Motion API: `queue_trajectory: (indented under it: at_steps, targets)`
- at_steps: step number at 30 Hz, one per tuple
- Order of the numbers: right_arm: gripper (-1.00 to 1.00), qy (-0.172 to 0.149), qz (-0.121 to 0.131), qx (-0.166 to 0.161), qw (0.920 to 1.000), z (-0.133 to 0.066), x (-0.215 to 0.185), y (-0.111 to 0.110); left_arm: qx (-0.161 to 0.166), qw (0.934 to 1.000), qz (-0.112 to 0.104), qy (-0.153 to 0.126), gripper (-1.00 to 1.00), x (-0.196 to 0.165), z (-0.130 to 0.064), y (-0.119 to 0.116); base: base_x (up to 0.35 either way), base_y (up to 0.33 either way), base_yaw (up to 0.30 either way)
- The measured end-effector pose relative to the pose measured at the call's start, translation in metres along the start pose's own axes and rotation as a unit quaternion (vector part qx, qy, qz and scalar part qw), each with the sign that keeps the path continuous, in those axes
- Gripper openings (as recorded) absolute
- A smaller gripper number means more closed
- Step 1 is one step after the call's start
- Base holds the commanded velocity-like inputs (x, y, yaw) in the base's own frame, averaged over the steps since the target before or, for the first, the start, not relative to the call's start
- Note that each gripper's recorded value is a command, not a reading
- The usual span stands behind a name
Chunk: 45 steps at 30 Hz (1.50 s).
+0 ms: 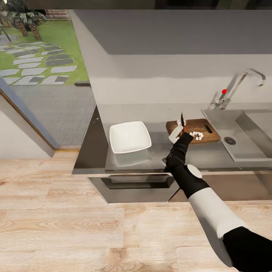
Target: In the kitchen, take the Vidalia onion out of the sink, dice it on the chopping board with the paring knife, put the diced onion into the bowl on the countertop, then place both the paring knife and the chopping board into the sink.
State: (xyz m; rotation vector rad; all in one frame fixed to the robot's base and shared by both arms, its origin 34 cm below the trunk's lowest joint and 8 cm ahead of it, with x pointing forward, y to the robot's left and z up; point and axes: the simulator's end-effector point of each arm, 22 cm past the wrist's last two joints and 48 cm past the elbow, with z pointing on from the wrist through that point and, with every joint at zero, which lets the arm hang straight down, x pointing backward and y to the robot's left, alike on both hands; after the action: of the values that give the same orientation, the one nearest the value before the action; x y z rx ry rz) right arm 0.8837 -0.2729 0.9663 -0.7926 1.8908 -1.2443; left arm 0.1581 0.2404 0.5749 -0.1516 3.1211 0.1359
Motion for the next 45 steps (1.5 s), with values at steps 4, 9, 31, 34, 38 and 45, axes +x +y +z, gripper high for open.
queue_trajectory:
  at_steps: [4, 9, 31, 34, 38, 45]
  targets:
    - [-1.0, 0.0, 0.0, 0.0, 1.0, 0.0, 0.0, 0.0, 0.0, 1.0, 0.0, 0.0, 1.0, 0.0, 0.0, 0.0, 0.0, 0.0, 0.0]
    - [-1.0, 0.0, 0.0, 0.0, 1.0, 0.0, 0.001, 0.0, 0.0, 1.0, 0.0, 0.0, 1.0, 0.0, 0.0, 0.0, 0.0, 0.0, 0.0]
    - [-1.0, 0.01, 0.25, -0.056, 0.9664, 0.011, 0.04, -0.115, 0.0, 1.0, 0.0, 0.0, 1.0, 0.0, 0.0, 0.0, 0.0, 0.0, 0.0]
    - [-1.0, 0.014, 0.3, -0.155, 0.9412, 0.012, 0.059, -0.091, -0.001, 1.0, 0.0, 0.0, 1.0, 0.0, 0.0, 0.001, 0.0, 0.0, 0.0]
    - [-1.0, 0.016, 0.357, -0.258, 0.8976, 0.01, 0.098, -0.079, -0.001, 1.0, 0.0, 0.0, 1.0, 0.0, 0.0, 0.001, 0.0, 0.0, 0.0]
    - [-1.0, -0.058, 0.457, -0.296, 0.8368, 0.014, 0.132, -0.135, -0.001, 1.0, 0.0, -0.001, 1.0, 0.0, 0.0, 0.001, 0.0, 0.0, 0.0]
